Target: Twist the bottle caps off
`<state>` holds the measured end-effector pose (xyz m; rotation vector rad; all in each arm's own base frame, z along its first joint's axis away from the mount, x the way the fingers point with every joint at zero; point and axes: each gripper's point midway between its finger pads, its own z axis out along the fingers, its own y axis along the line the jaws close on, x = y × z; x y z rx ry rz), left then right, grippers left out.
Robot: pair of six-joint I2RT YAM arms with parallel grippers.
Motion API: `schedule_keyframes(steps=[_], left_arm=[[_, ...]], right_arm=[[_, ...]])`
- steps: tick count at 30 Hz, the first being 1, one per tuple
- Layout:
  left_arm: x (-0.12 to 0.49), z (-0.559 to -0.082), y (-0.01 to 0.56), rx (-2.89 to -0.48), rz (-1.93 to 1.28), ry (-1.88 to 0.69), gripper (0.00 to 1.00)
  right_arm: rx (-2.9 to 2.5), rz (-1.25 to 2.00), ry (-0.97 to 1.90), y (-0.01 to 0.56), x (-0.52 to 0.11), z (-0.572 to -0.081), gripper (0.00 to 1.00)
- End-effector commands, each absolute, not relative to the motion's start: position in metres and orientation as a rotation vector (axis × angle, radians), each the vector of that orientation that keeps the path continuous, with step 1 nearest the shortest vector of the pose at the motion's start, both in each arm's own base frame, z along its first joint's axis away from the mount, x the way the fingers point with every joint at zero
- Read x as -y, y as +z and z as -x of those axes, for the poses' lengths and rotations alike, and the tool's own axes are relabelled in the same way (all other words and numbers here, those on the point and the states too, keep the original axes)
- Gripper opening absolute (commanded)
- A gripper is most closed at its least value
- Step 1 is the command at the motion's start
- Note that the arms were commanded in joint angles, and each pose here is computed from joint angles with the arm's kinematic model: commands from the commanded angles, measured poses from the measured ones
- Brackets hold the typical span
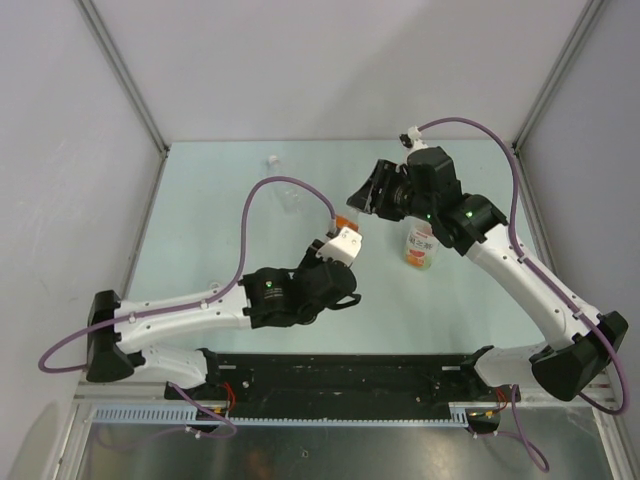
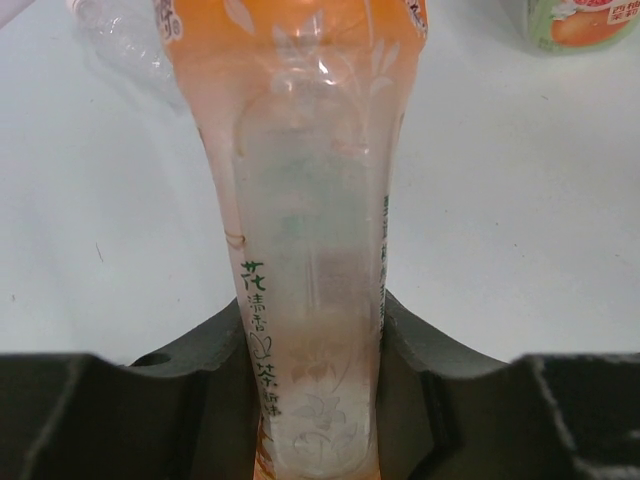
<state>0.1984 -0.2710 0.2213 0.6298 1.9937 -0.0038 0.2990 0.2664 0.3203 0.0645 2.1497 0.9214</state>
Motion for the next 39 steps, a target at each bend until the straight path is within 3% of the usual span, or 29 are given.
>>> schedule_keyframes(steps=[1, 3, 5, 8, 16, 22, 28, 39], left_arm=[[0.275, -0.202, 0.244, -1.957, -0.555, -0.023, 0.00], [0.275, -0.203, 0.244, -1.957, -0.559, -0.020, 0.00], [0.276, -0.202, 0.244, -1.957, -0.561, -0.017, 0.00], [0.275, -0.202, 0.242, -1.961, -0.565, -0.012, 0.00], [0.284, -0.197, 0.229, -1.998, -0.609, -0.043, 0.00], [0.291, -0.193, 0.226, -2.051, -0.614, -0.159, 0.00], [0.308, -0.179, 0.238, -2.022, -0.695, -0.436, 0.00], [0.363, -0.107, 0.262, -1.826, -1.066, -1.010, 0.00]], right_arm=[[-2.094, -0.051, 0.978, 0.341, -0.273, -0.300, 0.45], [-2.092, -0.048, 0.981, 0.341, -0.273, -0.299, 0.30], [-2.089, -0.044, 0.986, 0.341, -0.274, -0.299, 0.10], [-2.082, -0.039, 0.985, 0.342, -0.273, -0.299, 0.01], [-1.981, -0.004, 1.020, 0.356, -0.263, -0.292, 0.00], [-1.826, -0.041, 1.209, 0.376, -0.243, -0.290, 0.00], [-1.620, 0.022, 1.372, 0.406, -0.226, -0.275, 0.00], [-1.253, 0.281, 1.499, 0.463, -0.219, -0.221, 0.00]])
